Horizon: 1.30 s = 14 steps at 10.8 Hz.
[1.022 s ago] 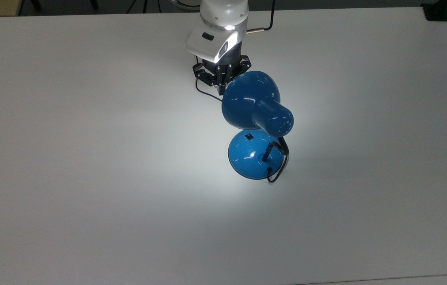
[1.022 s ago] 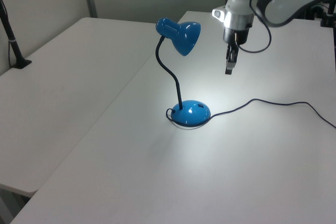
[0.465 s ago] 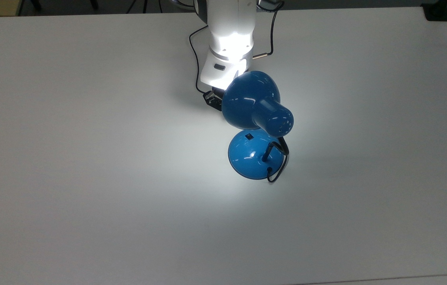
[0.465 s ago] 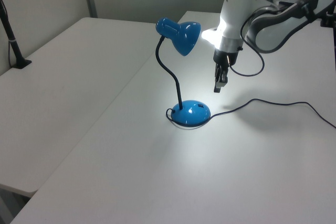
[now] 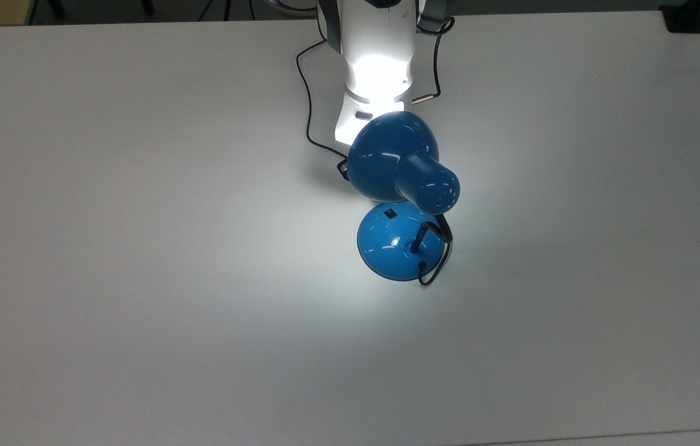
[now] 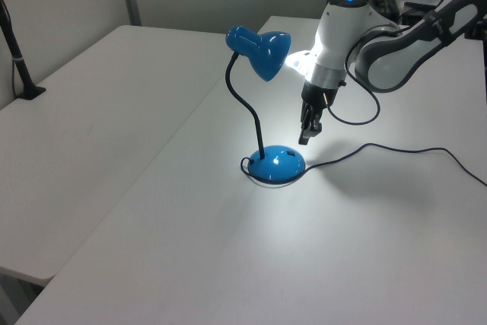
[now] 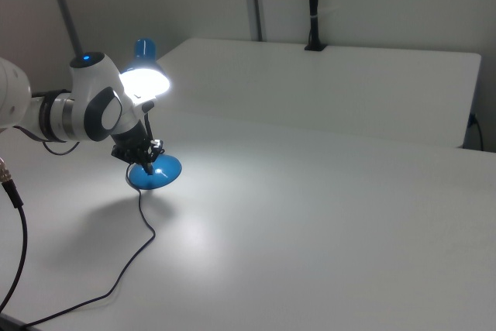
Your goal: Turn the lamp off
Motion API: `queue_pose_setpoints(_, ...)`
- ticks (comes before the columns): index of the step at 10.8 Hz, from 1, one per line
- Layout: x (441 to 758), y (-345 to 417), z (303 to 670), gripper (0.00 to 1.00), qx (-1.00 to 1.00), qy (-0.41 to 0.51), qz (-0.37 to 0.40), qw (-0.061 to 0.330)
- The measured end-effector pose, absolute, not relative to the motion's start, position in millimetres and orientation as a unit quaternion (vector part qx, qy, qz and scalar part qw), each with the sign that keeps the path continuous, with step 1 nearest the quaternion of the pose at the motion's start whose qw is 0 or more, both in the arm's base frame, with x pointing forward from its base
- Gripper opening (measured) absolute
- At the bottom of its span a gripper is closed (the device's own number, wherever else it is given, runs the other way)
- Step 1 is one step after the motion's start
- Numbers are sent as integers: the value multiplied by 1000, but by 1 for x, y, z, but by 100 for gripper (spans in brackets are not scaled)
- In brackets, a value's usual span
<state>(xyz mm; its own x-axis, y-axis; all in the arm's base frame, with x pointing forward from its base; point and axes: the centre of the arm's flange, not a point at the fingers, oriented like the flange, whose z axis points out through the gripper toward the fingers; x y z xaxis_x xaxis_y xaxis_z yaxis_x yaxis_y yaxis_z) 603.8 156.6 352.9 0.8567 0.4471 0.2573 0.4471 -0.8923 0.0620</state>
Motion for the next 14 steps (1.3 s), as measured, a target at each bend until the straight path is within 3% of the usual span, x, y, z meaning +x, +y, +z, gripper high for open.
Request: queue_pose_setpoints(14, 608, 167, 328, 1, 959, 240, 152, -9)
